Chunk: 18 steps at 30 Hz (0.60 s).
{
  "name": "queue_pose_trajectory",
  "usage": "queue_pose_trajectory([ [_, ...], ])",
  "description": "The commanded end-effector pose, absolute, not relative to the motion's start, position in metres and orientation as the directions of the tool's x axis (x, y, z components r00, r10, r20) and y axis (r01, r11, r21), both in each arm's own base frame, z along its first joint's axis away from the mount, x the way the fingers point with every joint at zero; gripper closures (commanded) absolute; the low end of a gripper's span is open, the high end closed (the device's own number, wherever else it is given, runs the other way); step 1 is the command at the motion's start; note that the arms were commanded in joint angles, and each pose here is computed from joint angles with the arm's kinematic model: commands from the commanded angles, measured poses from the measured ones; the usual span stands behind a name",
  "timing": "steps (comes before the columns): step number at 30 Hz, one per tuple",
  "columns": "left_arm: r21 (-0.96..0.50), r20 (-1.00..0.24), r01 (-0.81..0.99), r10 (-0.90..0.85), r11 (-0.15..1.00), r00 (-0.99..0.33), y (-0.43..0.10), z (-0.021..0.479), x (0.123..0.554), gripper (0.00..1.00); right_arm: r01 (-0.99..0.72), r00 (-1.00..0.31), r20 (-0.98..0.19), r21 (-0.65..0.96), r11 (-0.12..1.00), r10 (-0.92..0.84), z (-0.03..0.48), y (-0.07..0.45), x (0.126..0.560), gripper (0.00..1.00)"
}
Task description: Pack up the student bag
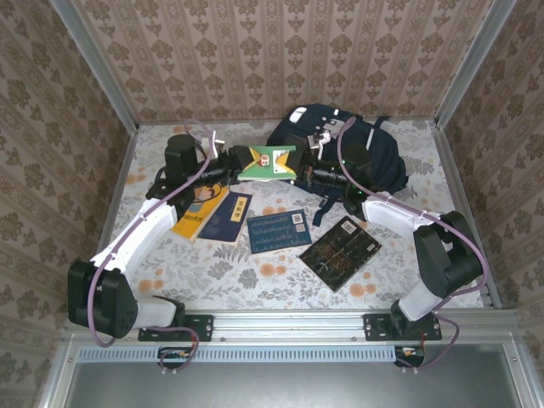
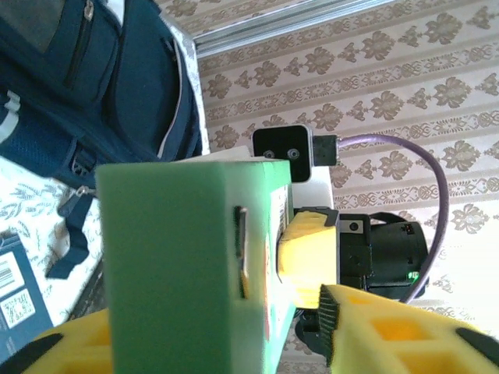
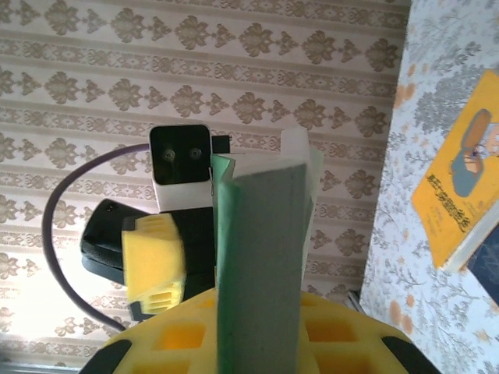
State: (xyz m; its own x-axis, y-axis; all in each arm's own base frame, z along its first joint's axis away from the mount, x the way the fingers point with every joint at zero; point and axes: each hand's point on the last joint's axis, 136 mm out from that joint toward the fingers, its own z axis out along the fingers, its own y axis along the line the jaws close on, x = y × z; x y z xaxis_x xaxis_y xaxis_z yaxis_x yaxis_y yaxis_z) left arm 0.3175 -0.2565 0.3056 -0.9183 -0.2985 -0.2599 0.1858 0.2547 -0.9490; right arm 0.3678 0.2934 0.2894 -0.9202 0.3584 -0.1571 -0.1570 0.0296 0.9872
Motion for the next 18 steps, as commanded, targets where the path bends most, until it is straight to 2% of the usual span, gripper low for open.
queue_pose_trajectory([
  [1, -0.941, -0.309, 0.253, -0.263, 0.226, -0.914, -0.258, 0.323, 0.308, 0.49, -0.192, -0.895, -0.206, 0.979, 0.075, 0.396, 0.299, 0.282, 0.370, 0.90],
  [3, -0.941, -0.313, 0.261, -0.264, 0.214, -0.913, -0.257, 0.325, 0.308, 0.49, -0.169, -0.893, -0.194, 0.981, 0.097, 0.407, 0.292, 0.278, 0.370, 0.93],
  [5, -0.943, -0.313, 0.264, -0.270, 0.202, -0.910, -0.256, 0.325, 0.309, 0.53, -0.155, -0.886, -0.190, 0.981, 0.117, 0.423, 0.289, 0.274, 0.370, 0.94],
  [12, -0.954, -0.290, 0.254, -0.281, 0.158, -0.915, -0.259, 0.320, 0.314, 0.81, -0.116, -0.872, -0.176, 0.981, 0.156, 0.457, 0.282, 0.267, 0.369, 0.95],
  [13, -0.955, -0.290, 0.257, -0.279, 0.149, -0.916, -0.260, 0.320, 0.314, 0.87, -0.115, -0.873, -0.175, 0.981, 0.156, 0.456, 0.282, 0.267, 0.369, 0.91],
  [14, -0.956, -0.288, 0.257, -0.281, 0.141, -0.916, -0.260, 0.321, 0.316, 0.91, -0.115, -0.874, -0.175, 0.981, 0.157, 0.454, 0.283, 0.267, 0.368, 0.83],
  [16, -0.959, -0.281, 0.259, -0.287, 0.111, -0.916, -0.260, 0.325, 0.317, 0.97, -0.120, -0.876, -0.178, 0.981, 0.156, 0.449, 0.285, 0.267, 0.368, 0.54],
  [18, -0.965, -0.263, 0.254, -0.299, 0.071, -0.917, -0.259, 0.330, 0.319, 1.00, -0.125, -0.884, -0.175, 0.982, 0.141, 0.434, 0.286, 0.267, 0.366, 0.33],
])
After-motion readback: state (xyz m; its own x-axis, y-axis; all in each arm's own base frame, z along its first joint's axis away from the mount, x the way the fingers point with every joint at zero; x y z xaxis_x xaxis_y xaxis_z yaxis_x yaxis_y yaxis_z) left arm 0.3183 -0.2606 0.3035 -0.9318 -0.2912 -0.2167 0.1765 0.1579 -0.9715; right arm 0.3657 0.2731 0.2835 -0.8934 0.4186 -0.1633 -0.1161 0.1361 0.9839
